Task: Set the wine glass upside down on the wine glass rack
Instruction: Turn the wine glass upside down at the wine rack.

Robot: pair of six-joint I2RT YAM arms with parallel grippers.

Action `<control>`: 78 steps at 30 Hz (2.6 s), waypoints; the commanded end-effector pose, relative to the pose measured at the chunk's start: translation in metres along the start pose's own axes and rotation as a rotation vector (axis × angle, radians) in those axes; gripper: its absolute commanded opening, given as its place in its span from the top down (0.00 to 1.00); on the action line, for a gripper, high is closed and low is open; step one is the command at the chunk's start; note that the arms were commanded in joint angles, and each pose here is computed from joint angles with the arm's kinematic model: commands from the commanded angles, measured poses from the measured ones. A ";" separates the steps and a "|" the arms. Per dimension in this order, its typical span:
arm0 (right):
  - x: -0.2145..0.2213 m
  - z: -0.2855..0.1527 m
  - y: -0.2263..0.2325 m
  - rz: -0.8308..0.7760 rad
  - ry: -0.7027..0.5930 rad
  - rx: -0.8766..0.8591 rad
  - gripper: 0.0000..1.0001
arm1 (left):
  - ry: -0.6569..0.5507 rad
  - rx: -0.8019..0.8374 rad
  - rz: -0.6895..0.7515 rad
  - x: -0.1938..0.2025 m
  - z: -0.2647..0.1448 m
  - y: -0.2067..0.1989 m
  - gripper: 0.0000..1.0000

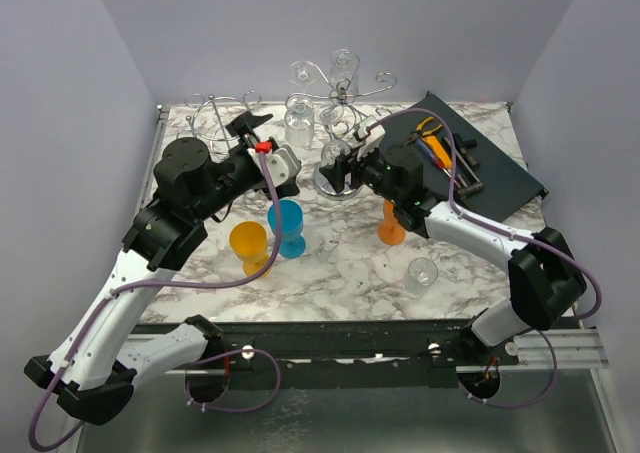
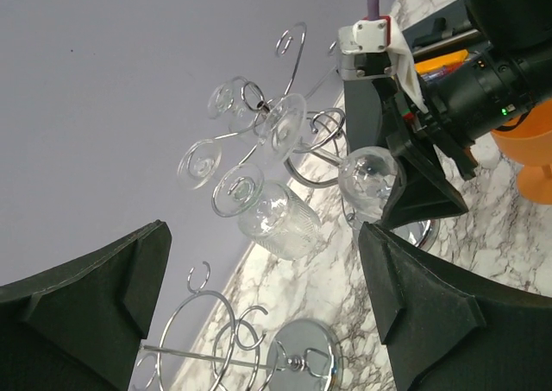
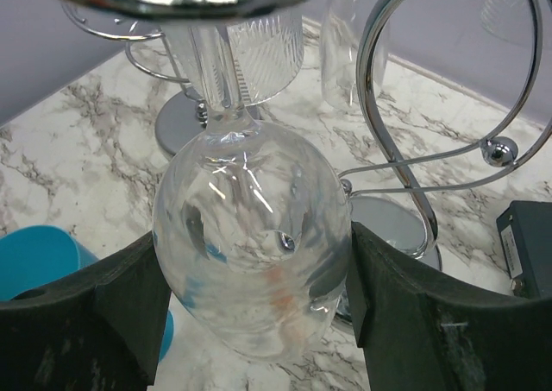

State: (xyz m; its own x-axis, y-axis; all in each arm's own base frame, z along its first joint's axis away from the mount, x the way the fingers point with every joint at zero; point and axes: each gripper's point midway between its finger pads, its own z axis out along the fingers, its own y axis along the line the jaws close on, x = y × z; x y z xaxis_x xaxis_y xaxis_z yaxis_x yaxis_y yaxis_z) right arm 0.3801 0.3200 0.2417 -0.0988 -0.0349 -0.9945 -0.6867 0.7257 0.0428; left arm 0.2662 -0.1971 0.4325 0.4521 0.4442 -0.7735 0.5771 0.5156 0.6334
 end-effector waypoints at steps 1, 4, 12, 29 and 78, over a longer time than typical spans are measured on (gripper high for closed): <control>-0.027 -0.014 0.011 -0.036 -0.103 -0.043 0.80 | 0.010 -0.043 -0.022 -0.005 -0.002 0.011 0.01; -0.029 -0.020 0.010 -0.072 -0.127 -0.040 0.81 | 0.010 -0.047 -0.024 -0.006 -0.002 0.013 0.01; -0.032 -0.031 0.000 -0.051 -0.180 0.025 0.84 | 0.010 -0.053 -0.037 -0.008 -0.001 0.015 0.01; 0.016 -0.016 0.000 0.093 -0.071 0.039 0.32 | 0.008 -0.062 -0.035 -0.009 -0.002 0.018 0.01; -0.137 -0.074 -0.140 0.505 0.059 0.484 0.26 | 0.076 0.003 -0.427 -0.005 0.151 0.042 0.55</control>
State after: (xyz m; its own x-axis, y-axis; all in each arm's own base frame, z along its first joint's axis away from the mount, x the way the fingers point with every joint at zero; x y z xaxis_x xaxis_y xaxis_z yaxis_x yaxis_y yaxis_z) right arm 0.4363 0.1662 0.3969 -0.2850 0.3478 -0.8932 -0.1469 0.9050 0.3993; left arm 0.3839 -0.2837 0.4555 0.0982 0.2374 -0.9664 0.6901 0.6835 0.2380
